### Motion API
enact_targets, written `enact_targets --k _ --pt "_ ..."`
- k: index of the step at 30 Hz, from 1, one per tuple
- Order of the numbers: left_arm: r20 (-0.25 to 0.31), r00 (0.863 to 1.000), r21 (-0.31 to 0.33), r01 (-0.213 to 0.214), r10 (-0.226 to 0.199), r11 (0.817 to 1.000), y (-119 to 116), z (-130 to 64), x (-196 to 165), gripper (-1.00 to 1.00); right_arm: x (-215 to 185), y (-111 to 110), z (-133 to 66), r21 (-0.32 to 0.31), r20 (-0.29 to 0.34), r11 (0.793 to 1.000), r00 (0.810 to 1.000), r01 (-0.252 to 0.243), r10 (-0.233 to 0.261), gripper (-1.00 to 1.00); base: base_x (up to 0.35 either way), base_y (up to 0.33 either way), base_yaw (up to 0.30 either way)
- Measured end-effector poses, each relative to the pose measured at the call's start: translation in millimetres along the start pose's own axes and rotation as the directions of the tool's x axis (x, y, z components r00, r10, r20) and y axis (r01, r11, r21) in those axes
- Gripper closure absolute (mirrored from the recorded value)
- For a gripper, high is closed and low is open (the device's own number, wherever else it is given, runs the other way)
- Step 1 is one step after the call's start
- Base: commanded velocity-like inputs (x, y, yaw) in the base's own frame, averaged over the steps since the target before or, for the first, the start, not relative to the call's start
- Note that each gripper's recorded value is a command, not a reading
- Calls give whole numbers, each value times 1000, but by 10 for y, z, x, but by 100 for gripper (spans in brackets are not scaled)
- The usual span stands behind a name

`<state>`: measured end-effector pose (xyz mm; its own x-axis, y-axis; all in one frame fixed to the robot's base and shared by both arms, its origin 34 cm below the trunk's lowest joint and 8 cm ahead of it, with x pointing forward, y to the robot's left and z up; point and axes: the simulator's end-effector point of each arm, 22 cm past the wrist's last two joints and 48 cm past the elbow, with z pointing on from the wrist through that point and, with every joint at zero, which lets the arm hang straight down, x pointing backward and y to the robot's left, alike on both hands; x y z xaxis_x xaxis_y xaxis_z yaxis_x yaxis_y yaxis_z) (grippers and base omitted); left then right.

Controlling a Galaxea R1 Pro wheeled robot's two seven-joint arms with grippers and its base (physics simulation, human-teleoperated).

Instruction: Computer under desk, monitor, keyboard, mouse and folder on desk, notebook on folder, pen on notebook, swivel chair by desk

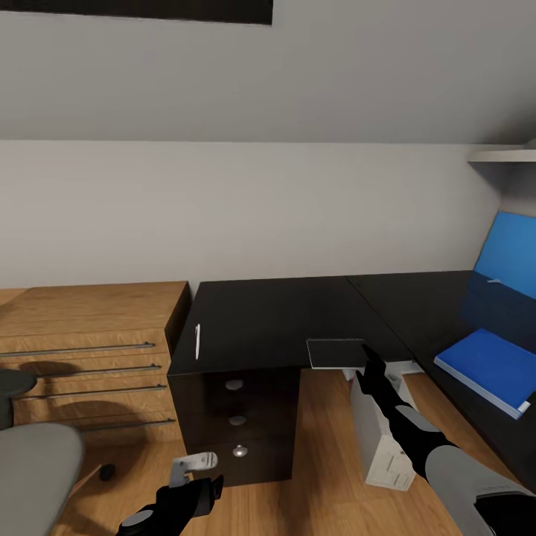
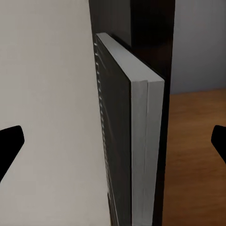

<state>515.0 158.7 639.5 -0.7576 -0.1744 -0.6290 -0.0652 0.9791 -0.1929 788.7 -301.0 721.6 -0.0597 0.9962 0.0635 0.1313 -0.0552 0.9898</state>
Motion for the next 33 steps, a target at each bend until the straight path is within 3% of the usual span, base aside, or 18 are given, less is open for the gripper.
enact_targets --k 33 --pt "-14 1000 -9 -1 1 1000 36 33 57 -100 0 1 0 0 0 1000 1000 0 0 -100 -13 0 0"
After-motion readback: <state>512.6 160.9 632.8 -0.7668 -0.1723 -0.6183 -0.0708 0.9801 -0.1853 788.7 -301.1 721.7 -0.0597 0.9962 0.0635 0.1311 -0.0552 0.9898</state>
